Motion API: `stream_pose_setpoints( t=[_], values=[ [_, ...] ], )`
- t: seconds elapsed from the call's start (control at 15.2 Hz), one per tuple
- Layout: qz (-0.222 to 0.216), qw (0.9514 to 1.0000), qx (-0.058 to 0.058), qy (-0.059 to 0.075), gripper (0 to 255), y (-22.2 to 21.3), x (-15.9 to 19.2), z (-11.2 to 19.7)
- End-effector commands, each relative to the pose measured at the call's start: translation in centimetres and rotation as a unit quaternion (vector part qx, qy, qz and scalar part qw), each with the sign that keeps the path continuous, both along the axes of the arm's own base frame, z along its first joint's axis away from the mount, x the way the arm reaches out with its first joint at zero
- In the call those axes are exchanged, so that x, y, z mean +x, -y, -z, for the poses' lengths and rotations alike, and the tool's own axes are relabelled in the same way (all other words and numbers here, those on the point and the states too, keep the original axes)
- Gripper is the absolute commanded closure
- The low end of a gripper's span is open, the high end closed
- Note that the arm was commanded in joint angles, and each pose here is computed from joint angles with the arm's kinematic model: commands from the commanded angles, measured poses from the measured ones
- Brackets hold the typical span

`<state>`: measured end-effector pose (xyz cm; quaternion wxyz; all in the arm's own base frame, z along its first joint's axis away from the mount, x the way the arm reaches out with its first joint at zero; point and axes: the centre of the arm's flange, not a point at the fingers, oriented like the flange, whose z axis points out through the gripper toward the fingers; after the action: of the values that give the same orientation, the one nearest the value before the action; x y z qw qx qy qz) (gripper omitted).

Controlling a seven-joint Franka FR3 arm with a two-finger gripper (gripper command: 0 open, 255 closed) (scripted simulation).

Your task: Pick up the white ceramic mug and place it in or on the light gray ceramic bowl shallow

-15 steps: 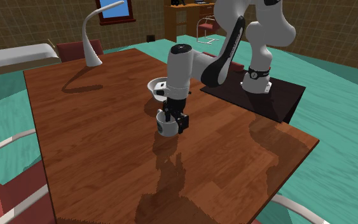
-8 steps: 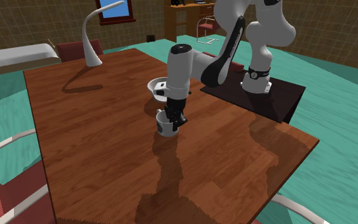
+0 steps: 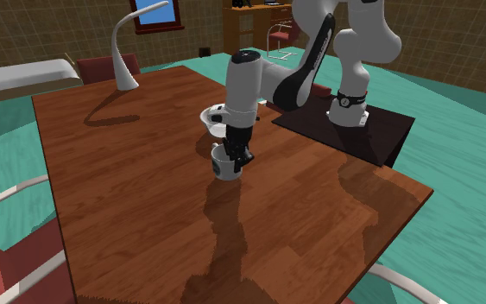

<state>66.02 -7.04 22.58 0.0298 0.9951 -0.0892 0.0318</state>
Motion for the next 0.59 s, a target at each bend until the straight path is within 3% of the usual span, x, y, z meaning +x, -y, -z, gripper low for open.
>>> stream_pose_setpoints(
  t=[0.0, 0.53],
  values=[
    [0.000, 1.0000, 0.000, 0.000, 255, -0.1, 0.0, -1.0],
    [0.000, 1.0000, 0.000, 0.000, 255, -0.1, 0.0, -5.2]
  ],
)
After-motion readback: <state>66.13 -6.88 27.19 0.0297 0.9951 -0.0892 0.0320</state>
